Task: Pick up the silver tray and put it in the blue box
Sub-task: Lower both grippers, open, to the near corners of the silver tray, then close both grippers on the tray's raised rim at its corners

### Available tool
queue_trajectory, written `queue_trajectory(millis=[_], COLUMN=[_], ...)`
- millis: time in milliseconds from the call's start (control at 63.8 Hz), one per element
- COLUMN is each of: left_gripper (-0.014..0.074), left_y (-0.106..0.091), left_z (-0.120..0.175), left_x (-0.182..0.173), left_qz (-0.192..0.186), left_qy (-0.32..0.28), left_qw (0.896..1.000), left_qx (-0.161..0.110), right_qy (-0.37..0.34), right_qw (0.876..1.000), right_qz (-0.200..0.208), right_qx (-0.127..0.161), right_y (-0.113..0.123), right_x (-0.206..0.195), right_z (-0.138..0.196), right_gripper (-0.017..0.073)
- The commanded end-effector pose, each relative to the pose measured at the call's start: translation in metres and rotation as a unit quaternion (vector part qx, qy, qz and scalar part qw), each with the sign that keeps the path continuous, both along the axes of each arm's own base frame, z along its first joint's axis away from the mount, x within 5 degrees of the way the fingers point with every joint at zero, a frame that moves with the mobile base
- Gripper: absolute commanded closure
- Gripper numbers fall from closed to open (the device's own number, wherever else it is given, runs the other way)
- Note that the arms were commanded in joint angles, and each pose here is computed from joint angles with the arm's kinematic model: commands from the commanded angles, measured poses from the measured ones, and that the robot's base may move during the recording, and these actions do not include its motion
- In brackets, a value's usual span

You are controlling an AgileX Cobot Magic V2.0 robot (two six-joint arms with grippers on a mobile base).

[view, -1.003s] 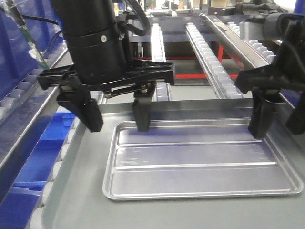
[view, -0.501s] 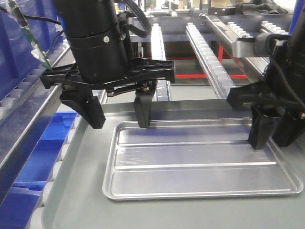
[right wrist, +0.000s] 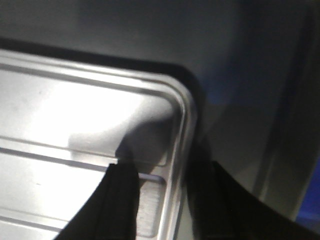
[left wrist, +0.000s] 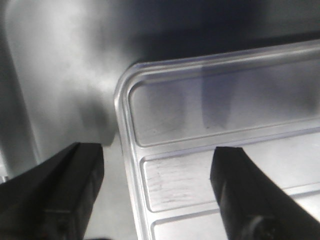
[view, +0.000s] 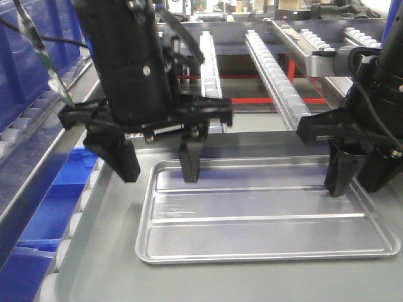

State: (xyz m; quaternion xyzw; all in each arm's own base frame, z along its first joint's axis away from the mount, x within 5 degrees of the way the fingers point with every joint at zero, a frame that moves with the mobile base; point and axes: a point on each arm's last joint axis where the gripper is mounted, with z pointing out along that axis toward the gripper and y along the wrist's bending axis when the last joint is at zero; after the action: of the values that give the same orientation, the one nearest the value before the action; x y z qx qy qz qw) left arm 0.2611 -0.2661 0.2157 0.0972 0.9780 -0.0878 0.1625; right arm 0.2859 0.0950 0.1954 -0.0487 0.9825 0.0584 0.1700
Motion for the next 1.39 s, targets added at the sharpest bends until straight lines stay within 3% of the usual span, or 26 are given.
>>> queue_trajectory(millis=[0, 595, 815, 1018, 1144, 1301, 1379], left_gripper=[0.0236, 0.0236, 0.0237, 0.0323, 0.0435, 0.0593, 0.0582], left_y=[-0.002, -0.005, -0.006, -0.006, -0.007, -0.006, -0.005], left_z=[0.025, 0.013, 0.007, 0.005, 0.003, 0.002, 0.002], left_x=[0.001, 0.004, 0.006, 0.006, 0.007, 0.008, 0.008], left_qz=[0.003, 0.002, 0.024, 0.046, 0.046, 0.042, 0.039], left_qy=[-0.032, -0.023, -0.014, -0.008, -0.008, -0.013, -0.015], left_qw=[0.999, 0.999, 0.999, 0.998, 0.998, 0.999, 0.999], left_qx=[-0.037, -0.025, -0.024, -0.032, -0.030, -0.023, -0.016], right_qy=[-0.049, -0.048, -0.024, -0.025, -0.024, -0.018, -0.016], right_qw=[0.999, 0.999, 1.000, 1.000, 1.000, 1.000, 1.000], right_qz=[-0.002, -0.011, -0.011, -0.011, -0.011, -0.011, -0.011], right_qx=[0.005, -0.007, -0.016, -0.015, -0.015, -0.018, -0.018], right_y=[-0.001, -0.003, -0.002, -0.002, -0.002, -0.003, -0.003], right_x=[0.006, 0.008, 0.011, 0.011, 0.011, 0.010, 0.010], right_z=[0.020, 0.015, 0.001, 0.001, 0.001, 0.001, 0.001], right_gripper=[0.0199, 0.0199, 0.0199, 0.0203, 0.0295, 0.0523, 0.0501])
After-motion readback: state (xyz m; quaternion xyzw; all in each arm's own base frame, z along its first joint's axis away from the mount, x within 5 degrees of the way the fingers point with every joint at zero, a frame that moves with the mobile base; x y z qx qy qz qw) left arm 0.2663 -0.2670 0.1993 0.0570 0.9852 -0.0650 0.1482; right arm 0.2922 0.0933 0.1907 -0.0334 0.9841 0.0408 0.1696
